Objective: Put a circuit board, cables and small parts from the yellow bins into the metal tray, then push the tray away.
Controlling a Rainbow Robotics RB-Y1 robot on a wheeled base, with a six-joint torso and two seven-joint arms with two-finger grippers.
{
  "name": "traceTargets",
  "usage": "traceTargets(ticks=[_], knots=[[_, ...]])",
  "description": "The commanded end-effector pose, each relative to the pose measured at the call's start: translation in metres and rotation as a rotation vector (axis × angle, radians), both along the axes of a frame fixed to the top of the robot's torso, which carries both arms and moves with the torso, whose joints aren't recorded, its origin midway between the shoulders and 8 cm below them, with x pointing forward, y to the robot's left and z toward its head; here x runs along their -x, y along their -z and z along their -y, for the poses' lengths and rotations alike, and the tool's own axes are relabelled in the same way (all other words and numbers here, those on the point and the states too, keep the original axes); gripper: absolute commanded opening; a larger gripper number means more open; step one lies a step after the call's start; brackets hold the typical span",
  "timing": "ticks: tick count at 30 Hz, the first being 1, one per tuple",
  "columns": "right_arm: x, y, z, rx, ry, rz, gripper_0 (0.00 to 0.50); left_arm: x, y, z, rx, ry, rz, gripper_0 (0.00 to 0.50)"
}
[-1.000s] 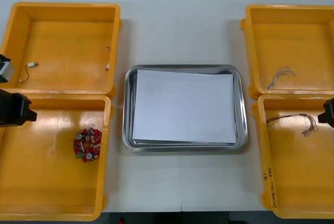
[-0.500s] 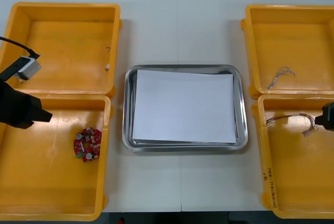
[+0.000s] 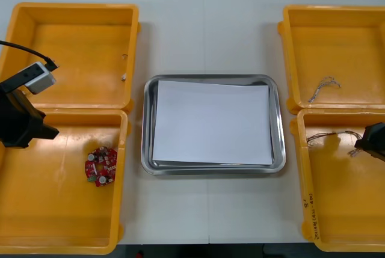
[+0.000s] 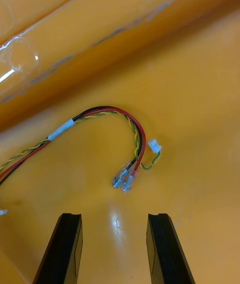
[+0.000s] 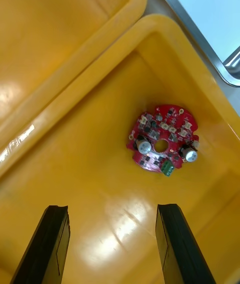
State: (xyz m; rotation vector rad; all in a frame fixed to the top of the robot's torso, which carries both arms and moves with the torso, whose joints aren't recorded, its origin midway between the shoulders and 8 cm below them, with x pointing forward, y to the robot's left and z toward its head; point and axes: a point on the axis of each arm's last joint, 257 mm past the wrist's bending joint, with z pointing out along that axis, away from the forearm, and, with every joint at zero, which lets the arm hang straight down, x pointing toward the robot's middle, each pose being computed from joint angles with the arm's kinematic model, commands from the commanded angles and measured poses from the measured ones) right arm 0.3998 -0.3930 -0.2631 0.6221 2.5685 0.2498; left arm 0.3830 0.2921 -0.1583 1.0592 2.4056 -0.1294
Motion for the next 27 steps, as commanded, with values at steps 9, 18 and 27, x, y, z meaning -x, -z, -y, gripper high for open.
traceTargets(ticks=[9,18,27], knots=[[-0.01,0.031,0.003,-0.037,0.066,0.019,0.37,-0.011,0.022,0.011,-0.117,0.258,0.155,0.5],[-0.012,0.044,0.0,-0.041,0.072,0.015,0.369,-0.004,0.034,0.005,-0.17,0.366,0.183,0.5],[-0.01,0.053,-0.005,-0.054,0.078,0.0,0.37,0.006,0.057,0.014,-0.155,0.411,0.18,0.5]])
